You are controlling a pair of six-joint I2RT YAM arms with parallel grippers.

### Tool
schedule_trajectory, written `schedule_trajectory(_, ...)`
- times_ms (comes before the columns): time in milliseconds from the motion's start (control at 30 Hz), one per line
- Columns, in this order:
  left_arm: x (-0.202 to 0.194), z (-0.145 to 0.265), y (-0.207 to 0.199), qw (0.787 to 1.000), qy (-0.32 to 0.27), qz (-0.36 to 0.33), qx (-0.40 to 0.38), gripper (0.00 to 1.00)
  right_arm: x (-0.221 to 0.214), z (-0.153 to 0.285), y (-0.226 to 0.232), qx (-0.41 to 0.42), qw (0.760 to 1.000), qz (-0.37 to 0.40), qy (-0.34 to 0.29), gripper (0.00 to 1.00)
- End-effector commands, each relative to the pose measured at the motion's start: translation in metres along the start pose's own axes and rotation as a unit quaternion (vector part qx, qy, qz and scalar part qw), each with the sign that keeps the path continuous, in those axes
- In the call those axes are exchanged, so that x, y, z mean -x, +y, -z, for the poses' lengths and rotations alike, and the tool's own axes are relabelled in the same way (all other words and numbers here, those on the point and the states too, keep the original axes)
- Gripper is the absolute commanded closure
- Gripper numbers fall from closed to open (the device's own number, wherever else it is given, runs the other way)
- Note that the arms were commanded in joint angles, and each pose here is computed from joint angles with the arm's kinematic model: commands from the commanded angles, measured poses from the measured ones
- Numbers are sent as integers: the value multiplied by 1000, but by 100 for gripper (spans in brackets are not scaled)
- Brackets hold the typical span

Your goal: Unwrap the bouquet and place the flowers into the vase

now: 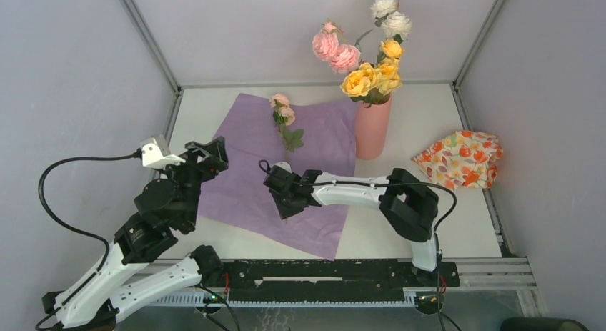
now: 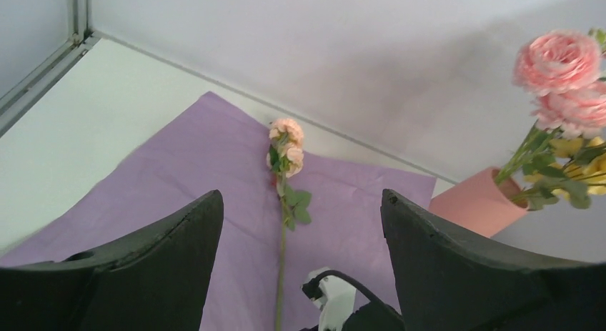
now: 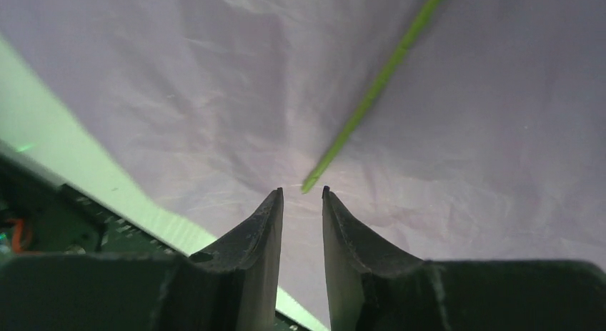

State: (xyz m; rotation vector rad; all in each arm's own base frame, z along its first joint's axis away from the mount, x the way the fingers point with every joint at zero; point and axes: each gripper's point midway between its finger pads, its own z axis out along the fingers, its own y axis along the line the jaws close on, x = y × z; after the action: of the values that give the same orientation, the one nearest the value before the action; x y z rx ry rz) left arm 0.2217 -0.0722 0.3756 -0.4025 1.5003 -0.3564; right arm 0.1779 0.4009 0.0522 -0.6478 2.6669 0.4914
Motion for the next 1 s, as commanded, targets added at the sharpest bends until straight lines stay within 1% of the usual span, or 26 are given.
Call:
schedule_trajectory(0,-10,5,20,1000,4,3,21,15,-10,-11,-14,-55,998,-17,26,67)
schedule_trajectory(67,-12,6,23,1000,5,0,24,15,-15,-20,-18,-72,997,-17,38,67)
schedule_trajectory(167,-15,6,25,1000,9,-5,26,15,-13,-26,-22,-94,995,-11,40,68)
schedule_trajectory(333,-22,6,25,1000,15,-7,24,15,-10,-30,-21,-100,994,-12,39,68)
schedule_trajectory(733,-27,7,28,1000,18,-8,23,15,4,-7,-14,-117,993,-16,4,68)
schedule_trajectory(967,-30,7,28,999,20,-11,24,15,10,-3,-3,-107,994,-15,-2,68)
